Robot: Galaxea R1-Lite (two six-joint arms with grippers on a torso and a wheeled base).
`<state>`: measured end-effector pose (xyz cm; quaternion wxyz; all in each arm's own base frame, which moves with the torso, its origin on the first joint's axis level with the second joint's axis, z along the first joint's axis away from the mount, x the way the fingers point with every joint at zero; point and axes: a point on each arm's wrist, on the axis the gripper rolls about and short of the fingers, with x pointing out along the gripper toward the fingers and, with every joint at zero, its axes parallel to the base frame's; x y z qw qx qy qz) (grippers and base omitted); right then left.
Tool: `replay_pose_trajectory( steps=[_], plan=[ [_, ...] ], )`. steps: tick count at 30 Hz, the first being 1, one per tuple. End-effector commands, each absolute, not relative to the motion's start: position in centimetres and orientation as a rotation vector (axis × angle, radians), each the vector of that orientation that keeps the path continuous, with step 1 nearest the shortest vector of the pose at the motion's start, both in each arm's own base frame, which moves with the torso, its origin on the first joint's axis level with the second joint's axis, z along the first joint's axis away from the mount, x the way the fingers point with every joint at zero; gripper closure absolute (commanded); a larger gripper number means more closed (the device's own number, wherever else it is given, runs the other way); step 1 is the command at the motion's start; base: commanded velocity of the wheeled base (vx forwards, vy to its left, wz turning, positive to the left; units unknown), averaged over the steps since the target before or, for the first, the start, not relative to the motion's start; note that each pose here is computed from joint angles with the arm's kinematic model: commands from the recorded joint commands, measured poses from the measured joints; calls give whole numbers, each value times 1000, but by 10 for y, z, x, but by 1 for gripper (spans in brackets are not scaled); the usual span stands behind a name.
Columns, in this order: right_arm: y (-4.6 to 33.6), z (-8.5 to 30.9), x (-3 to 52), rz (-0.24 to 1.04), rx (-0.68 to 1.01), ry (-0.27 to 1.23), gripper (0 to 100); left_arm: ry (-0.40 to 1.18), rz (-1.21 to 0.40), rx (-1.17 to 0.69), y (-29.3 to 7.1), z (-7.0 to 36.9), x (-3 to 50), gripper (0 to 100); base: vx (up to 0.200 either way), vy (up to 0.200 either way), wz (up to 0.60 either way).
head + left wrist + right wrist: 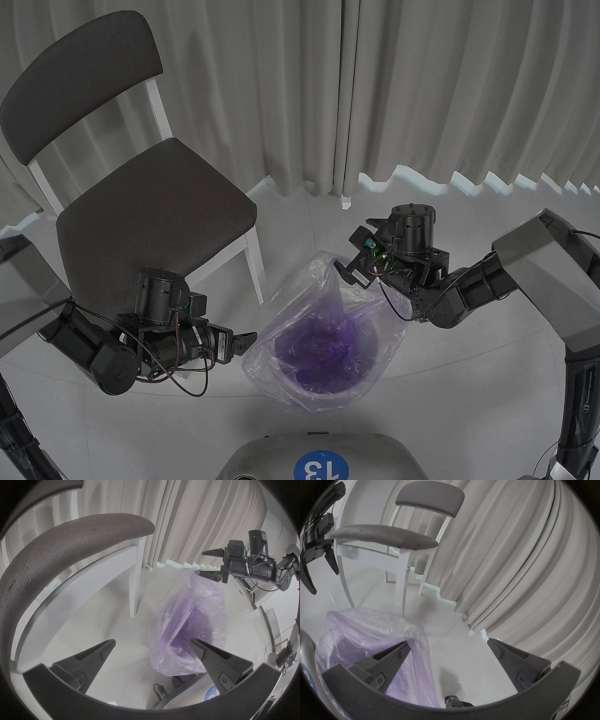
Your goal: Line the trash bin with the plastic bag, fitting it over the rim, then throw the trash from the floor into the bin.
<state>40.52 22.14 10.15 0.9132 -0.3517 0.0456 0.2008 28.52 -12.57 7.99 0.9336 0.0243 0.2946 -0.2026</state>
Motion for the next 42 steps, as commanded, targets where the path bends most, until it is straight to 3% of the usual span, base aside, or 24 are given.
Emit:
replay_pose_trajectory(
  steps=[1,7,13,18,27,33,42],
  plan=[
    [223,102,403,418,-725,92,0,599,-414,48,-125,81,284,0,0,0,0],
    [206,119,401,390,-695,108,0,579,-417,46,-125,87,283,0,0,0,0],
    [188,98,394,411,-667,218,0,579,-429,49,-129,88,281,0,0,0,0],
    [186,75,383,503,-586,310,0,574,-430,55,-132,88,280,0,0,0,0],
    [188,89,386,546,-431,330,0,570,-470,76,-143,89,274,0,0,0,0],
    [184,95,378,547,-422,340,0,576,-499,90,-153,88,272,0,0,0,0],
    [141,118,319,520,-439,479,0,583,-519,254,-165,66,281,0,0,0,0]
  ],
)
